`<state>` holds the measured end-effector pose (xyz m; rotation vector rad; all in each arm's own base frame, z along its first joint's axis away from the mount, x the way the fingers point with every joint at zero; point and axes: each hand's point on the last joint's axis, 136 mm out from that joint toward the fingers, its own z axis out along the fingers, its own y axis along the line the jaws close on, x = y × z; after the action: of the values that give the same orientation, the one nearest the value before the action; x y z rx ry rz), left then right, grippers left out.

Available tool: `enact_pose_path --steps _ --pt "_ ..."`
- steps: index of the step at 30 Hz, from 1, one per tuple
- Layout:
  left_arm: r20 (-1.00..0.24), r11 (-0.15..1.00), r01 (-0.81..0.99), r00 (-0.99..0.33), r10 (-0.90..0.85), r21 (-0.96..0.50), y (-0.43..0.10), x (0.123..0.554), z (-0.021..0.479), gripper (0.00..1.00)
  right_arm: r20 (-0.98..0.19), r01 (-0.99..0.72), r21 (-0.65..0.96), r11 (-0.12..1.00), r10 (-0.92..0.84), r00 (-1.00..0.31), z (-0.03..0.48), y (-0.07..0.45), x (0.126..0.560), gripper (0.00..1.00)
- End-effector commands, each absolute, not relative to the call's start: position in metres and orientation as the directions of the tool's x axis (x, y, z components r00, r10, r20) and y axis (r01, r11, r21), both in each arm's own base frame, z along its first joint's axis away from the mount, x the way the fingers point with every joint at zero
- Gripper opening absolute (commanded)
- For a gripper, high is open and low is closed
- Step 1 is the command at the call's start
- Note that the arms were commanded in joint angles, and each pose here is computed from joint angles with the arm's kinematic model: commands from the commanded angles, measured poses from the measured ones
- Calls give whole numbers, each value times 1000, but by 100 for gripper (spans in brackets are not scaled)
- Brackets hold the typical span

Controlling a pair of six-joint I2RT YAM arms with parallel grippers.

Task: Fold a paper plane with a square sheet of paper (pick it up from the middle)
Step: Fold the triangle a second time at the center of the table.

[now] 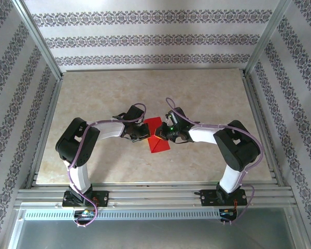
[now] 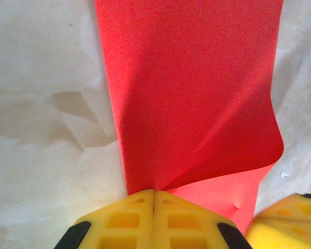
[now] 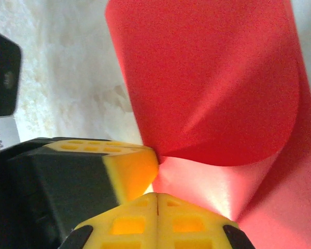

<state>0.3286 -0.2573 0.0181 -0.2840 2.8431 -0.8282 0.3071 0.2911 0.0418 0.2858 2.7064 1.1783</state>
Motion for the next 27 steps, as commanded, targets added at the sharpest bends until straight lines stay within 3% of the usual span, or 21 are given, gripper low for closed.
enact_pose_path --steps 1,15,22,27 --pt "-8 912 -196 -977 -213 -361 -227 296 -22 0 -79 103 714 693 226 -971 26 285 306 0" --pt "35 927 -226 -974 -226 -299 -216 285 -38 0 -39 192 671 716 293 -955 -3 254 292 0" --pt "30 927 -209 -977 -210 -311 -219 286 -35 0 -173 37 747 664 247 -953 64 277 310 0" --pt "26 928 -198 -979 -200 -314 -221 288 -34 0 -156 34 739 673 220 -963 53 287 318 0"
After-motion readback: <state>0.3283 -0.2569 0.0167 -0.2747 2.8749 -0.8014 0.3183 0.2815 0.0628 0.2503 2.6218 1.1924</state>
